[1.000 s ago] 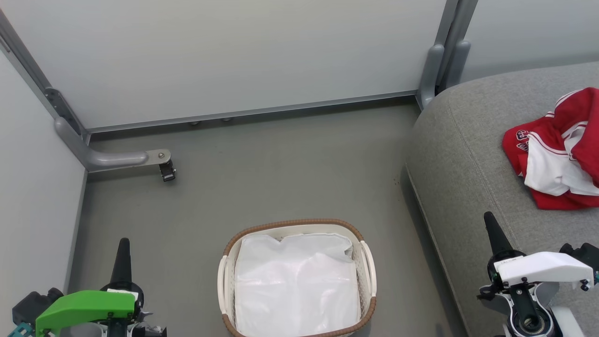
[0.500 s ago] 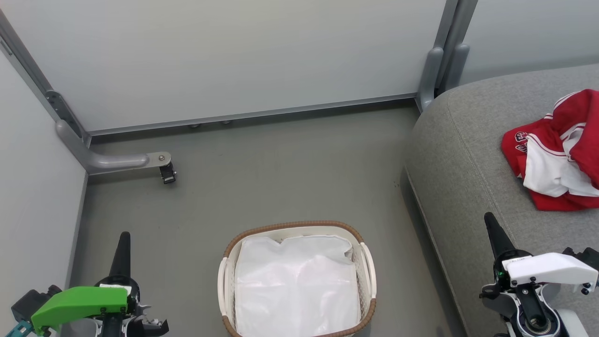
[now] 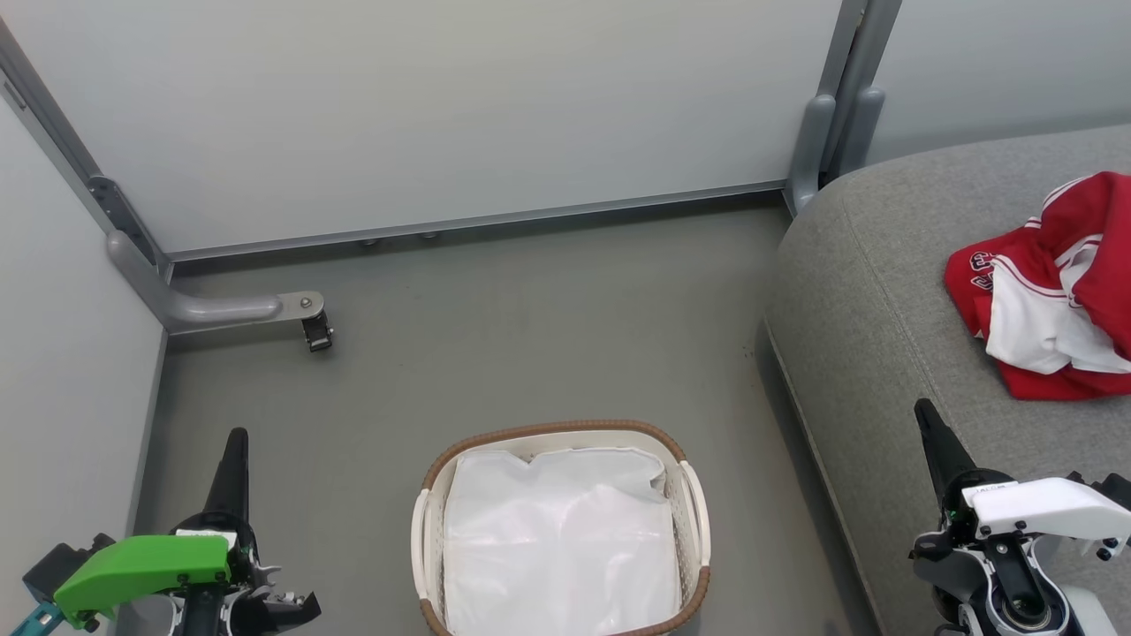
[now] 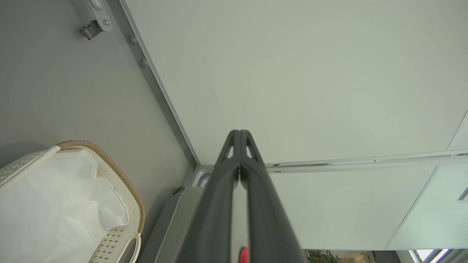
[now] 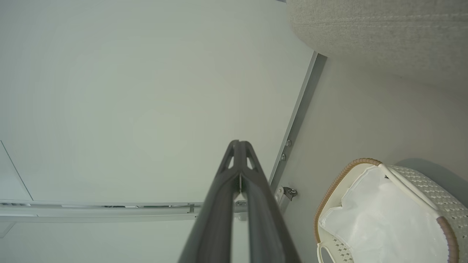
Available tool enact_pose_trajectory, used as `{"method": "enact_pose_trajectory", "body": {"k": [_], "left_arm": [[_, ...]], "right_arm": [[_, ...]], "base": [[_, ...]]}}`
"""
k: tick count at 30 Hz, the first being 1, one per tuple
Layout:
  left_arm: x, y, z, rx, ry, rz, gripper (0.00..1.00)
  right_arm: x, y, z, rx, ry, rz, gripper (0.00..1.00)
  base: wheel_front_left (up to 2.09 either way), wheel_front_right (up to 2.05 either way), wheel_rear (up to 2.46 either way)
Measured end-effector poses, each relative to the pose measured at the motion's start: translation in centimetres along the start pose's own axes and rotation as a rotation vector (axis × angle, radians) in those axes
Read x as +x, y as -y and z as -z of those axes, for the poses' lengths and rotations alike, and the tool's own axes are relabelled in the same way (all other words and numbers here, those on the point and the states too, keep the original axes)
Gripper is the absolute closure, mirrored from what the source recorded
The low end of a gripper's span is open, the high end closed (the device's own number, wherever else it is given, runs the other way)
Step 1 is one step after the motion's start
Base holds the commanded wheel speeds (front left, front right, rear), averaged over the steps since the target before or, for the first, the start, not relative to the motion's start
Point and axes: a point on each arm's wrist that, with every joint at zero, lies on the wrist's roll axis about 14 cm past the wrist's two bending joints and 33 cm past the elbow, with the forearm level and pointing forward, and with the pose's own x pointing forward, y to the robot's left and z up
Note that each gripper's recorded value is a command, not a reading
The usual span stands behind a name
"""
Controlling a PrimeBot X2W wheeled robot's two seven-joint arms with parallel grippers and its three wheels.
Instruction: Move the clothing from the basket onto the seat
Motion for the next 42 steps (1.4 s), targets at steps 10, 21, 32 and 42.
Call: {"method": "enact_pose_trajectory", "body": {"k": [10,21,32,42], "left_arm": [[0.2,0.8,0.0,-0.067,-0.008,0.027,1.0],[0.3,1.6,0.0,-0.135,-0.014,0.055,1.0],[0.3,1.7,0.0,-0.141,-0.014,0.058,1.0],[0.3,1.7,0.0,-0.141,-0.014,0.058,1.0]], "right_arm": [[-0.1,-0.3,-0.1,0.072,-0.003,-0.013,1.0],[-0.2,-0.7,-0.2,0.145,-0.007,-0.031,1.0],[-0.2,-0.8,-0.3,0.15,-0.006,-0.032,1.0],[-0.2,-0.8,-0.3,0.15,-0.006,-0.032,1.0]], "base": [[0.0,0.0,0.0],[0.0,0.0,0.0],[0.0,0.0,0.0],[0.0,0.0,0.0]]}}
